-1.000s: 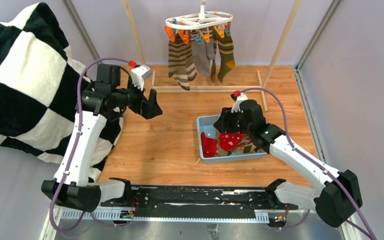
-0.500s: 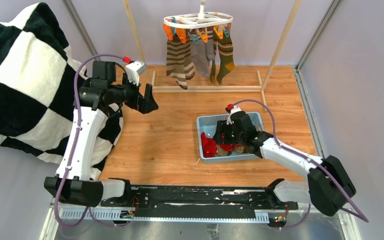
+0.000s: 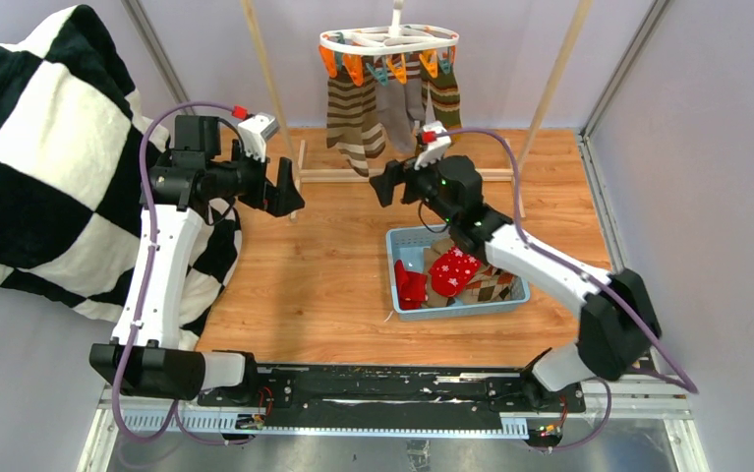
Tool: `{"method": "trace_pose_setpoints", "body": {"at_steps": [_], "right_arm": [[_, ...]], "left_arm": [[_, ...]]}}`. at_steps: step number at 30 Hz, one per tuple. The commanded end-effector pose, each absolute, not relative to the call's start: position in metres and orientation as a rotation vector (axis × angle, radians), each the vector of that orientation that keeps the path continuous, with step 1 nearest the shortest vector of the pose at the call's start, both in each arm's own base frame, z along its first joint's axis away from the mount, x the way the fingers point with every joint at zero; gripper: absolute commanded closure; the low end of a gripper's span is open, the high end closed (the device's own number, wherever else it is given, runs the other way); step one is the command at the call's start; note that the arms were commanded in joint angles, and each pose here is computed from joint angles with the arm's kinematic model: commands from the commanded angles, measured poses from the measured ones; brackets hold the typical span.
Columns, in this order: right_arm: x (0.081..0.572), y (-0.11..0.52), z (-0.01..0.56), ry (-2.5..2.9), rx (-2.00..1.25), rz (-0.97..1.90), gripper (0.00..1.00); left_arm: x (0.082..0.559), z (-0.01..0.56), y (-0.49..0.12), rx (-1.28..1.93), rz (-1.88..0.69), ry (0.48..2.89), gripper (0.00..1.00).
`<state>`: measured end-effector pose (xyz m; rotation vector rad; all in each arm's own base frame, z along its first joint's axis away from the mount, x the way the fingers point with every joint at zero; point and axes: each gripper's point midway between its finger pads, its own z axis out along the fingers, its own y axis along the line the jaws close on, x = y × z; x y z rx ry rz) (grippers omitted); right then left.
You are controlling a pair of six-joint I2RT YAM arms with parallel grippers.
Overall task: Remove the socks clipped to the hanger
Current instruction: Remove the sock from the hanger.
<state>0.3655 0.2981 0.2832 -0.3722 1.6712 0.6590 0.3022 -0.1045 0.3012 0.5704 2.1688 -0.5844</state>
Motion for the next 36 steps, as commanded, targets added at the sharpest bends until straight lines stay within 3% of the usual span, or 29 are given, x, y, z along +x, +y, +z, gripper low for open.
{"method": "trace_pose_setpoints", "body": {"at_steps": [1,9,14,17,24,26,27,36], "right_arm": [[0.397,0.340,0.324,1.413,-0.474,0.685,0.03],[0.480,0.367,0.317,1.367,-0.491,0.612,0.04],[0.510,0.376,0.307,1.352,-0.487,0.631,0.10],[0.510,0.388,0.315,1.300,-0.509,0.706,0.23],[0.461,0.417,0.342,1.168,-0.663,1.013,0.75],[0.444,0.416,0.354,1.146,-0.689,1.072,0.95],[0.437,0.415,0.358,1.141,-0.697,1.095,1.00],[0.371,0.393,0.373,1.112,-0.720,1.228,1.00]], "left_arm": [[0.301,0.308,-0.100,0.546,-0.578,2.162,0.00],[0.289,0.311,-0.099,0.556,-0.565,2.138,0.00],[0.281,0.315,-0.103,0.572,-0.593,2.116,0.00],[0.281,0.314,-0.106,0.574,-0.618,2.118,0.00],[0.285,0.309,-0.107,0.585,-0.633,2.129,0.01],[0.286,0.314,-0.110,0.589,-0.651,2.117,0.02],[0.287,0.316,-0.112,0.591,-0.665,2.110,0.03],[0.295,0.341,-0.127,0.604,-0.790,2.055,0.05]]}}
